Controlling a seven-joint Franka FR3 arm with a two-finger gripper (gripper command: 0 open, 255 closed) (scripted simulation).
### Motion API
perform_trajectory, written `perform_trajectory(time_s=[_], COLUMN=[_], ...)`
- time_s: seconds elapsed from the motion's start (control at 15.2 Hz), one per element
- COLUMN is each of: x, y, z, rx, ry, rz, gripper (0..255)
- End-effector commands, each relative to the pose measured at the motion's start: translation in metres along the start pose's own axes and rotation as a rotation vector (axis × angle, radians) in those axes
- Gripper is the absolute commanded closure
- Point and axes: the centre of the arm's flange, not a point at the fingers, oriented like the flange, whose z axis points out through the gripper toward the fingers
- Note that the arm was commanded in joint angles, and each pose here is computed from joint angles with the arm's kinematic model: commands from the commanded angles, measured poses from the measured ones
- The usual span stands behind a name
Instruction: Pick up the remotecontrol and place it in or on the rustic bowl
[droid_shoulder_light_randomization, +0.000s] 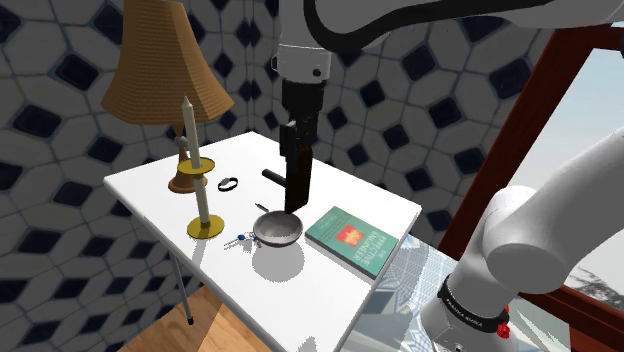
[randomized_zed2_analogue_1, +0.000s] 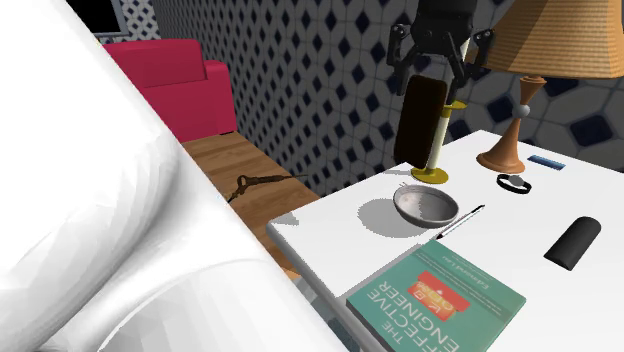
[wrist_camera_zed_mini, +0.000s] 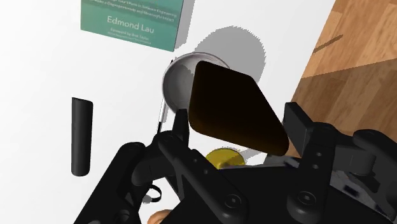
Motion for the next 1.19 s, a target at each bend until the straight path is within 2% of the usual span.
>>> perform_trajectory(time_s=[0.0, 0.2, 1.12], x=[0.02, 0.052, 0.055], y=[0.016, 0.032, 0.033], z=[-0.007, -0.02, 0.054], rx=[-0.001, -0.001, -0.001], ry=[0.0, 0.0, 0.0], rz=[0.0, 0.0, 0.0], gripper=[255, 255, 255])
